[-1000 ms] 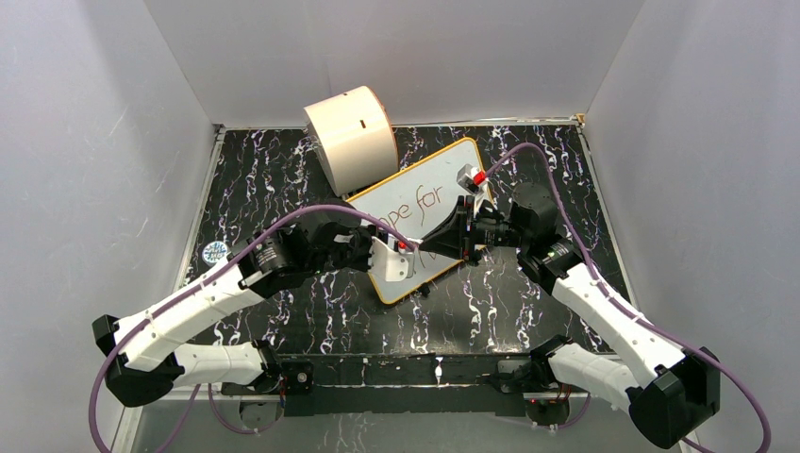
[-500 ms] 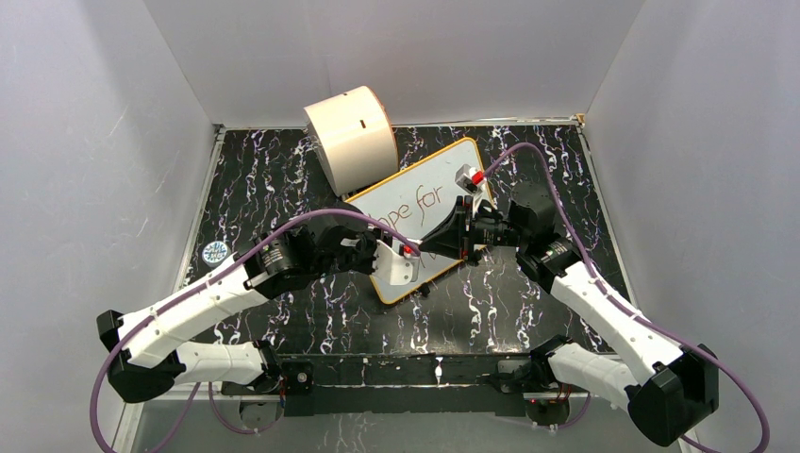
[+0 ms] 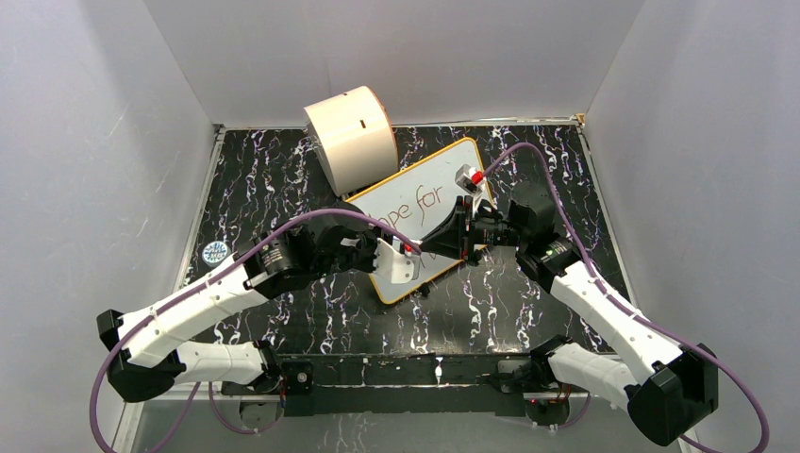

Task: Write a sentence on the whiteboard
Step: Close the whiteboard marker at the center of the board.

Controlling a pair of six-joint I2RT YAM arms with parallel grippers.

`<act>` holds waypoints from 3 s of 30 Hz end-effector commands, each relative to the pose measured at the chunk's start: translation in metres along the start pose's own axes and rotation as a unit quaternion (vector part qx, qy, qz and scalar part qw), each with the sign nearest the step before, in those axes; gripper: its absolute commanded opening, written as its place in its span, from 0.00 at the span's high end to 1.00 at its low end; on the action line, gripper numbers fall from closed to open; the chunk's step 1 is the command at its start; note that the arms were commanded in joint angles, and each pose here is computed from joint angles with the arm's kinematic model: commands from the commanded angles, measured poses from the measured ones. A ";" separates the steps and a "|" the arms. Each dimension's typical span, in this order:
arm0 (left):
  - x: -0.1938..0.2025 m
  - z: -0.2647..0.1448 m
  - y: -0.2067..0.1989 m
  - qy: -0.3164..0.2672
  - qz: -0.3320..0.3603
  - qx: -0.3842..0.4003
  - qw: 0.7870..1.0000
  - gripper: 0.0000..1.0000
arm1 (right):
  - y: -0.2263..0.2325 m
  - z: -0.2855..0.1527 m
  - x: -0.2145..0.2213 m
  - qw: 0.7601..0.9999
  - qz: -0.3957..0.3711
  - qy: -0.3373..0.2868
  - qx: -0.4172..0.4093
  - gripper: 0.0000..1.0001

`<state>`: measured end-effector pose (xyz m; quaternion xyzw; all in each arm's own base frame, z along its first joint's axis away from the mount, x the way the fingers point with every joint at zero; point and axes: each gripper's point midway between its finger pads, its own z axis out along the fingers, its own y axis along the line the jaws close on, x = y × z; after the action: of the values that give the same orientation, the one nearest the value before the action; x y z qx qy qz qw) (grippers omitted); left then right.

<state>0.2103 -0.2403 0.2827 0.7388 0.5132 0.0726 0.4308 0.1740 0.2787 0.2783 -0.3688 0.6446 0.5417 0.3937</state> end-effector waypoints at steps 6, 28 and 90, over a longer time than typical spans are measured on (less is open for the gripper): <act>0.002 -0.002 0.010 0.017 0.000 -0.016 1.000 1.00 | 0.008 -0.007 -0.019 0.999 -0.031 -0.023 0.013 1.00; -0.006 -0.003 0.008 0.001 0.003 -0.004 1.000 1.00 | 0.002 -0.005 -0.018 0.999 -0.027 -0.023 0.020 1.00; -0.018 0.007 0.001 -0.010 0.016 0.029 0.999 1.00 | 0.003 0.001 -0.020 1.000 -0.022 -0.017 0.002 1.00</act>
<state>0.2132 -0.2495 0.2721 0.7554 0.5141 0.0762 0.3991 0.1794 0.2765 0.2676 -0.3536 0.6682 0.5273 0.3879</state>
